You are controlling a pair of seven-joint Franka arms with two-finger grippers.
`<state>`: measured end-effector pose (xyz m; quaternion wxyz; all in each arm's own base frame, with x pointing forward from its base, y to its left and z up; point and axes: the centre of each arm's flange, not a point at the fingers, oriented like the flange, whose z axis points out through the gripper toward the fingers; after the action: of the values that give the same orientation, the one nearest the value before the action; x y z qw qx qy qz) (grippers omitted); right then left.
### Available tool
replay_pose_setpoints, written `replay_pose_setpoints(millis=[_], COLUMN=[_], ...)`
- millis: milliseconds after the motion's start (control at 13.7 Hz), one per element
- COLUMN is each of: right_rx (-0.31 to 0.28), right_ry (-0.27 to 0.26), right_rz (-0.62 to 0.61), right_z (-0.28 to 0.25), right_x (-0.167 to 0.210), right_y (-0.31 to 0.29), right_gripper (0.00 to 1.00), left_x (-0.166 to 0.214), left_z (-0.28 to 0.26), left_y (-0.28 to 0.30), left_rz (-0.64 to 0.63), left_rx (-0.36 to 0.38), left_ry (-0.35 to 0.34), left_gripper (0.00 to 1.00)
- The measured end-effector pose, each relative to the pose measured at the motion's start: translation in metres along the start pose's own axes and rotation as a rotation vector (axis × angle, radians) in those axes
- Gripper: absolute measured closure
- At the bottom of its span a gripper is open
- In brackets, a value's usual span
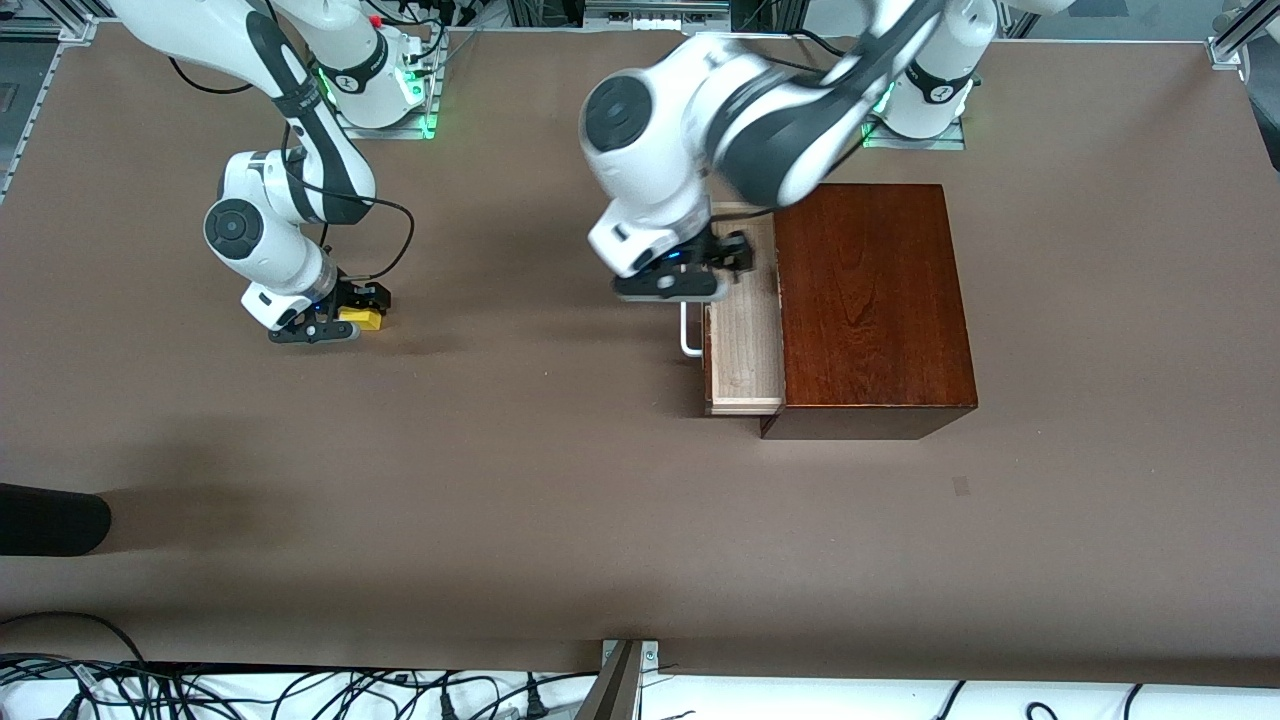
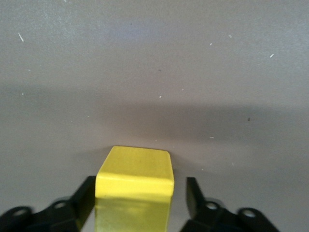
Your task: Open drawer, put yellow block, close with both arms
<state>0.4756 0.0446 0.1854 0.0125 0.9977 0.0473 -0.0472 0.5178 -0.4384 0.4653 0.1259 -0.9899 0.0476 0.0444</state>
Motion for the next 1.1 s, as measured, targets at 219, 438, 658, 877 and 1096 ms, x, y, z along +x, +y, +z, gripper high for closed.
replay_pose_setpoints(millis=[219,438,658,877,1096], right_rx=[0.0,0.005,0.023,0.03,0.026], right_ry=[0.002,0.047,0.122,0.069,0.034], right_rz=[0.0,-0.022,-0.093,-0.158,-0.271], right_z=[0.0,-0.02,-0.066,-0.129,-0.206], right_x=[0.001,0.017,0.04,0.065,0.081], right_y=[0.0,-0.01,-0.05,-0.088,-0.155], right_gripper=[0.44,0.44,0.44,0.44,0.44], left_x=[0.029,0.053,0.06,0.055,0.043], left_z=[-0.051,-0.06,-0.054,-0.039,-0.042], left_y=[-0.128,-0.243,-0.338,-0.412,-0.446], left_rz=[-0.024,-0.049,-0.025,-0.022,-0.079], left_rx=[-0.087,-0.131,-0.174,-0.186,-0.197], left_ry=[0.012,0.028,0.019,-0.028,-0.022], left_gripper=[0.0,0.0,0.0,0.0,0.0])
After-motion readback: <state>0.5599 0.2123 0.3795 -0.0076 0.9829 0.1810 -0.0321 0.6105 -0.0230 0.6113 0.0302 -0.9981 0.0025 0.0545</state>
